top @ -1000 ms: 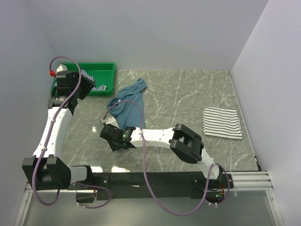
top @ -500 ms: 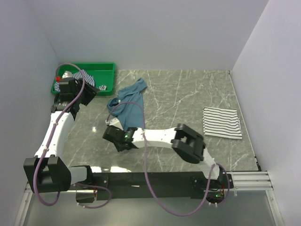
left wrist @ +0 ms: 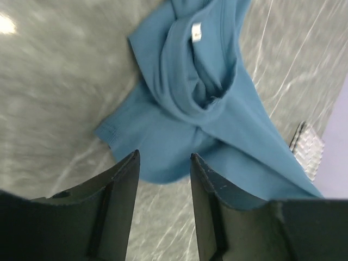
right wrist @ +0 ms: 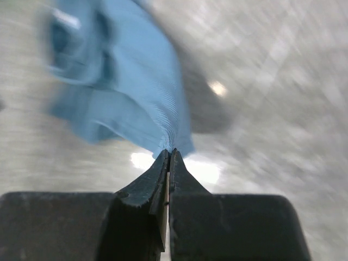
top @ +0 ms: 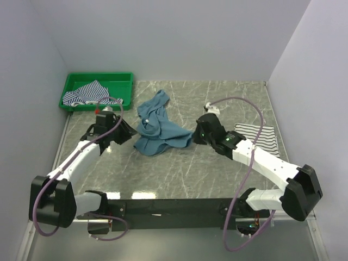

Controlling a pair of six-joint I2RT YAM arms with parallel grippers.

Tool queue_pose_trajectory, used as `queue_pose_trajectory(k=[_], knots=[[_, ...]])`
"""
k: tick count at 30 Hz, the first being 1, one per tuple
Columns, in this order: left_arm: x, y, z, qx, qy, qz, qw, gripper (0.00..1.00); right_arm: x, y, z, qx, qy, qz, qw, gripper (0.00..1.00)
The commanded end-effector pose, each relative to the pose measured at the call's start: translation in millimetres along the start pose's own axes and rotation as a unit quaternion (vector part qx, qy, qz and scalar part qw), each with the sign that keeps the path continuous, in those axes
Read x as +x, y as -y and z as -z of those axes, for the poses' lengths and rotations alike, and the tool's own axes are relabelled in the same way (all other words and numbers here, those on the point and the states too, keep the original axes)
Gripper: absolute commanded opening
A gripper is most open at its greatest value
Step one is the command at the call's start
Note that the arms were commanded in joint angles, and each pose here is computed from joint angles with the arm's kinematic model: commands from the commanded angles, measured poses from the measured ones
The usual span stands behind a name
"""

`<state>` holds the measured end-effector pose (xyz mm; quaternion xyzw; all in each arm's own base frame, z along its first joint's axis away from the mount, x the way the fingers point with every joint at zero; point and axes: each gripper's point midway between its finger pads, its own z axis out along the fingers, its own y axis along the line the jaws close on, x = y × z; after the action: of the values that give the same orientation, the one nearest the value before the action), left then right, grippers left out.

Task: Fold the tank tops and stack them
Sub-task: Flatten the tank top out

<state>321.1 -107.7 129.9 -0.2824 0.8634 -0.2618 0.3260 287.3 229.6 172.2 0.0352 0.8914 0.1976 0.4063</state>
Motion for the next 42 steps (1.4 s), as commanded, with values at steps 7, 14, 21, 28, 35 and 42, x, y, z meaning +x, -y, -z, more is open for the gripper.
queue_pose_trajectory(k=[7,14,21,28,35,42], knots=[[30.2,-11.8,-38.9,-0.04,-0.013,-0.023,0.999,0.44,57.3,108.2,-25.5,0.105,-0.051,-0.08,0.99,0.0],[48.5,-25.7,-52.1,-0.058,-0.038,-0.029,0.997,0.39,60.1,132.5,-35.6,0.104,-0.059,-0.119,0.986,0.0],[66.5,-21.2,-55.7,-0.048,-0.068,-0.062,0.995,0.41,63.7,135.0,-42.6,0.104,-0.069,-0.115,0.986,0.0],[83.1,-31.7,-61.3,-0.054,-0.087,-0.065,0.993,0.39,62.2,138.5,-44.7,0.104,-0.066,-0.113,0.986,0.0],[85.9,-24.1,-58.3,-0.034,-0.083,-0.081,0.993,0.48,65.9,140.8,-46.7,0.103,-0.071,-0.111,0.986,0.0],[92.4,-24.2,-59.8,-0.024,-0.089,-0.09,0.992,0.44,66.8,142.9,-48.9,0.103,-0.073,-0.11,0.986,0.0]])
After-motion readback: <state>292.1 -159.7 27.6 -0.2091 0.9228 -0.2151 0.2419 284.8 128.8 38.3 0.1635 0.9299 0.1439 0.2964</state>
